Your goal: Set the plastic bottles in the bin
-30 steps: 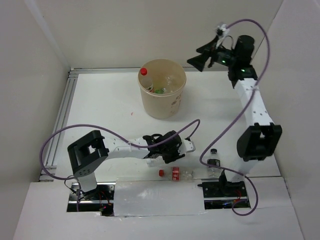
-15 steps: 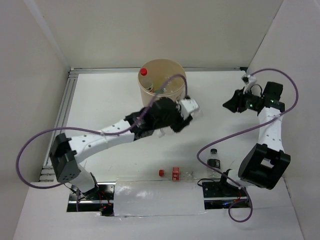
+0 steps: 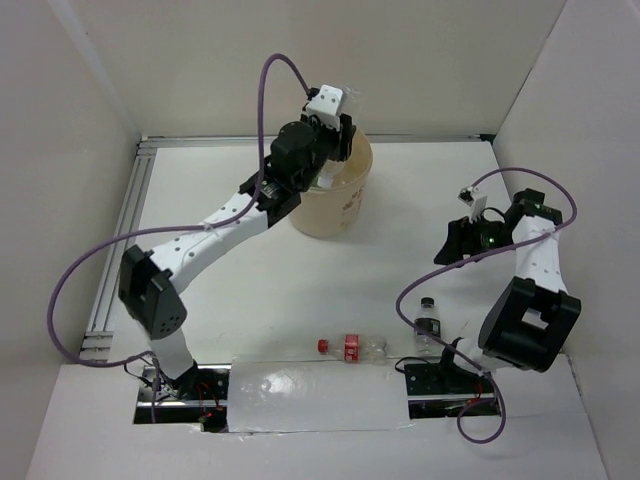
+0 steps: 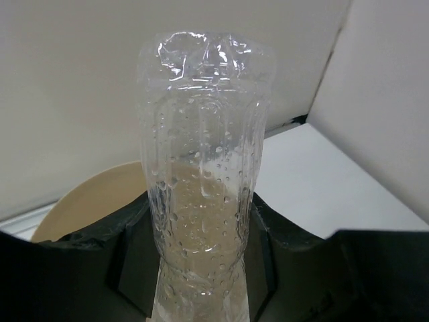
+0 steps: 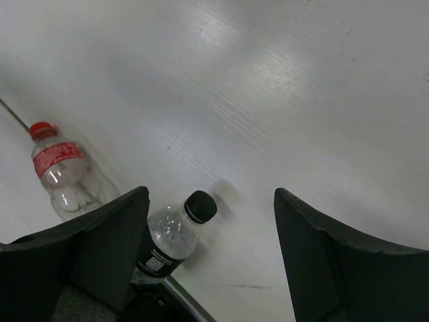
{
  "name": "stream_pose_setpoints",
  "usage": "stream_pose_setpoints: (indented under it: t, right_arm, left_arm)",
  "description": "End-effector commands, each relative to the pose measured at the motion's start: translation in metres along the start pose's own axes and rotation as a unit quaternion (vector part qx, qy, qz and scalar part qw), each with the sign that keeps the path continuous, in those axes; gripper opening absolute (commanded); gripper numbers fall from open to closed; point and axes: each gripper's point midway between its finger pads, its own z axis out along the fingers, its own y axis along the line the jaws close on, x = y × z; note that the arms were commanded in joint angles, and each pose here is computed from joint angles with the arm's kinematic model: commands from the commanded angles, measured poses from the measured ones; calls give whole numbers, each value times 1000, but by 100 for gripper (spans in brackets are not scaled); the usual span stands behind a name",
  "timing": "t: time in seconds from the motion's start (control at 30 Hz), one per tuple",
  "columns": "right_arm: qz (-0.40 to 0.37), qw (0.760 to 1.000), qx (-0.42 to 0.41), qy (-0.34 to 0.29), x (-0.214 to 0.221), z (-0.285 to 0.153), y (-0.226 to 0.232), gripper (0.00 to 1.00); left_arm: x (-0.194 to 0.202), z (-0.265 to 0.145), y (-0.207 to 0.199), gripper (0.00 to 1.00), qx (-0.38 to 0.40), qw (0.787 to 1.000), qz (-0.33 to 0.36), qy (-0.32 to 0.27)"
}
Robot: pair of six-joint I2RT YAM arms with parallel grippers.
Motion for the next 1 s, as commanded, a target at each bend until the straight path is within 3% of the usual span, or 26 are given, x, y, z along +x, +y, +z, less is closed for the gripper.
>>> stream_pose_setpoints:
  t: [0.0, 0.07, 0.13, 0.23, 0.27, 0.37, 0.4, 0.47, 0.6, 0.63, 0.67, 0.7, 0.77, 0.8, 0.83, 0.9, 0.97]
  right_arm:
    - [-32, 998, -34, 34, 3, -8, 15, 82]
    - [-22, 996, -55, 64, 12, -7, 20, 82]
    - [-28, 994, -51, 87, 14, -4, 20, 84]
    - [-12, 991, -48, 123, 19, 2, 23, 84]
    - [-3, 989, -45, 138, 22, 3, 22, 84]
    - [15, 983, -49, 174, 32, 11, 28, 84]
    - [34, 980, -57, 185, 37, 16, 31, 84]
    - [45, 976, -65, 205, 43, 22, 36, 84]
    - [71, 964, -44, 254, 58, 28, 37, 82]
    - [82, 962, -32, 258, 60, 31, 36, 81]
    - [86, 958, -15, 272, 67, 27, 33, 81]
    - [81, 958, -4, 276, 66, 30, 31, 81]
    - [89, 954, 12, 285, 70, 29, 31, 81]
    - [81, 953, 28, 290, 70, 28, 28, 81]
    - [85, 951, 37, 295, 71, 27, 27, 80]
    - [93, 943, 42, 315, 76, 31, 28, 78]
    - [99, 936, 41, 336, 82, 35, 26, 77]
  left_arm:
    - [-25, 27, 30, 35, -57, 995, -48, -61]
    - [-3, 47, 42, 47, -79, 995, -42, -45]
    - [0, 58, 45, 71, -84, 995, -40, -40]
    - [4, 68, 53, 87, -89, 995, -36, -33]
    - [6, 71, 50, 97, -81, 996, -36, -32]
    - [-2, 63, 45, 98, -63, 997, -31, -31]
    - [-24, 51, 40, 100, -41, 997, -30, -50]
    - [-17, 35, 28, 100, -8, 999, -15, -35]
    - [-14, -33, -21, 100, 89, 996, 23, -19]
    - [25, -56, -44, 100, 128, 991, 39, 20]
    - [8, -82, -48, 100, 140, 989, 34, 3]
    - [16, -98, -57, 100, 159, 987, 34, 10]
    - [43, -134, -80, 100, 192, 979, 41, 46]
    - [77, -151, -82, 100, 204, 974, 50, 81]
    - [73, -174, -93, 100, 222, 971, 39, 75]
    - [112, -200, -97, 100, 234, 964, 35, 118]
    - [121, -221, -108, 100, 248, 960, 16, 132]
